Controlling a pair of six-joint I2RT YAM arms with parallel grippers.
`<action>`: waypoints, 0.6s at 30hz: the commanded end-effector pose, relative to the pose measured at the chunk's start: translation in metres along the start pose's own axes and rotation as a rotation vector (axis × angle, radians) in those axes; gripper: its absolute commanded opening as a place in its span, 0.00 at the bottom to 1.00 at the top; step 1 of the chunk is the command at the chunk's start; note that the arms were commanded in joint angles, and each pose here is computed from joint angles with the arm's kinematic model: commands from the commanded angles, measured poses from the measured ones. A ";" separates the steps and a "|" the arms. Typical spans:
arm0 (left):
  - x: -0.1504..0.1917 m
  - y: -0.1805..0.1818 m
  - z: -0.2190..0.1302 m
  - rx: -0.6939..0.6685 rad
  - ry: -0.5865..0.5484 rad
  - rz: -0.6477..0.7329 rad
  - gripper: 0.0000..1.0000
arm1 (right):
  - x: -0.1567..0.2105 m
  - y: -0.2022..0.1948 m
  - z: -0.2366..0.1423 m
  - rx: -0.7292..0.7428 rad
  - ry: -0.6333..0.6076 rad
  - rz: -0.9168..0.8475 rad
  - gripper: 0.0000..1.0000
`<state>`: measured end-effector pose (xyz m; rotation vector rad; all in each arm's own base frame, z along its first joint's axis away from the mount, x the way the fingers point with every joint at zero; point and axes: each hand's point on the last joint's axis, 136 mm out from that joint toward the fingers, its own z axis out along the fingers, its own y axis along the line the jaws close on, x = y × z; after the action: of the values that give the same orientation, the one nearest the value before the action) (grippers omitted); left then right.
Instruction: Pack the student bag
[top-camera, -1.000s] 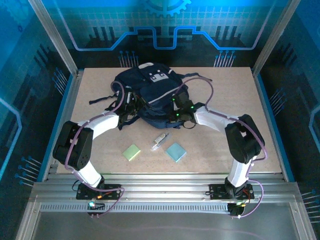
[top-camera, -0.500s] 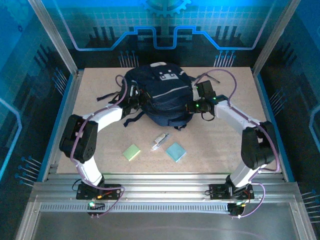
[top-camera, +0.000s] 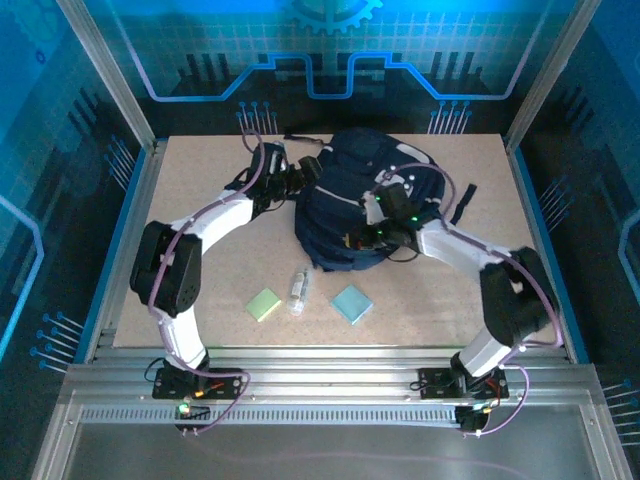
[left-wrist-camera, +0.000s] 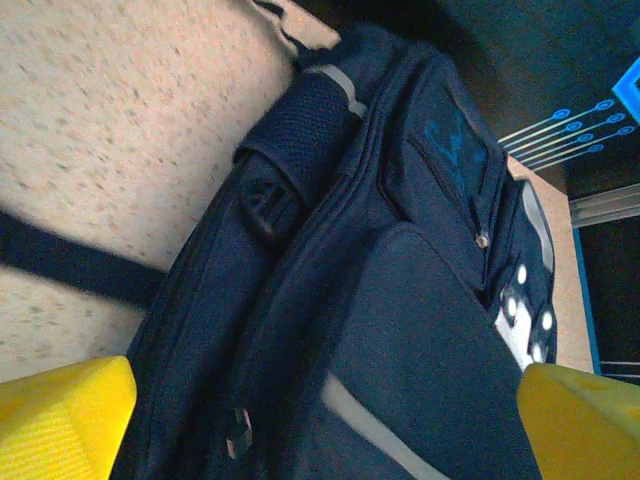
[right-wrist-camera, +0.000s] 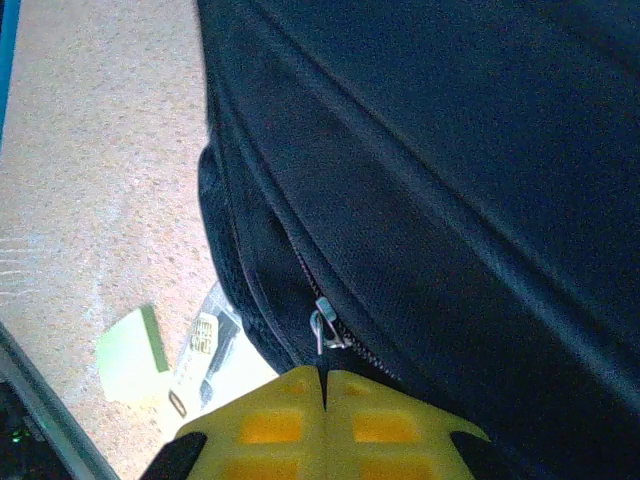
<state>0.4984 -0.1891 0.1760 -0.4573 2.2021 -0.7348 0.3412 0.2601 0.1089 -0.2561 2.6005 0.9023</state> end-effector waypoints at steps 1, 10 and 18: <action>-0.005 0.002 -0.038 -0.047 -0.047 0.065 0.99 | -0.053 0.048 0.015 -0.129 -0.094 -0.077 0.00; 0.043 0.042 -0.055 -0.051 -0.026 -0.118 0.98 | -0.085 0.073 0.019 -0.190 -0.113 -0.086 0.00; 0.081 0.070 -0.017 -0.119 0.016 -0.165 0.93 | -0.062 0.080 0.006 -0.257 -0.114 -0.021 0.00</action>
<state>0.4183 -0.1654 0.1035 -0.6631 2.2835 -0.6874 0.3865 0.3149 0.1321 -0.2543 2.4927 1.0651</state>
